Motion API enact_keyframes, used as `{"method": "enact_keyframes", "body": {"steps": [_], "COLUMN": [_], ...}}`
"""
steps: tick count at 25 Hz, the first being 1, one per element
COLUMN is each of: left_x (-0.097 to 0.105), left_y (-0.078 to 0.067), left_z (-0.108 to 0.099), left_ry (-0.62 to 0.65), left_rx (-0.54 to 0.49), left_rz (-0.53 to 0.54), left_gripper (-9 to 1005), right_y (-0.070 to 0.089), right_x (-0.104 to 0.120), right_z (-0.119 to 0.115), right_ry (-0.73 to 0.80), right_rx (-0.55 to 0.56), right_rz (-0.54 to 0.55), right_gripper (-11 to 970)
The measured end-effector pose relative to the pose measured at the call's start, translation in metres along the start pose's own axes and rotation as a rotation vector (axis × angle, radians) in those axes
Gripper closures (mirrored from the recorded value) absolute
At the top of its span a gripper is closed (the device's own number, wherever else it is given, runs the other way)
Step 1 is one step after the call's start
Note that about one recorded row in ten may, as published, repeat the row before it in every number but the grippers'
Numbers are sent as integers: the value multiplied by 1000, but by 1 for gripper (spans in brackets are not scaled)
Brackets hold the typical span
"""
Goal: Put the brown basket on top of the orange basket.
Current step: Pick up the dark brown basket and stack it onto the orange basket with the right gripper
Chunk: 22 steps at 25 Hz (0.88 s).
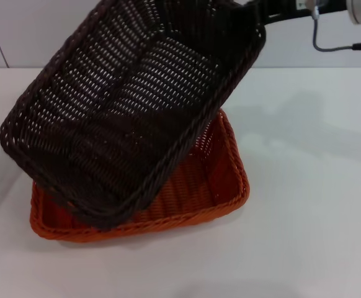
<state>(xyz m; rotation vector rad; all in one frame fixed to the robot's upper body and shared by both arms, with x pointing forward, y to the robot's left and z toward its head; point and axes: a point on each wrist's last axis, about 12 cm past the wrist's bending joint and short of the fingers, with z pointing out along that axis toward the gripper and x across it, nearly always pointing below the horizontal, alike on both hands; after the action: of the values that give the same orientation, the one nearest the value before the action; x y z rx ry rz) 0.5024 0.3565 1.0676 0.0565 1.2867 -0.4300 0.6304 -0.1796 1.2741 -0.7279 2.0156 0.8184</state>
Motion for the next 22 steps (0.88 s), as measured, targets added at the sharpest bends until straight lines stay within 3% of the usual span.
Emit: {"method": "enact_keyframes", "body": {"steps": [5,11,22], "left_x": [-9,-11,-9], "left_y": [10,12,10], "left_z": [-2,0,1], "left_ry": [-35,-42,-31], "left_rx": [-41,-54,-46], "left_rz": [43,96,96], "left_gripper": [882,882,882], "right_y": [-4,4,11], "right_x": [21,41,75], "right_z": [-9,-15,-2], "right_ry": [-46,-87,-128], "right_rx": [9,73,89], "right_rz": [105,134,211], "right_gripper": [744,741,735]}}
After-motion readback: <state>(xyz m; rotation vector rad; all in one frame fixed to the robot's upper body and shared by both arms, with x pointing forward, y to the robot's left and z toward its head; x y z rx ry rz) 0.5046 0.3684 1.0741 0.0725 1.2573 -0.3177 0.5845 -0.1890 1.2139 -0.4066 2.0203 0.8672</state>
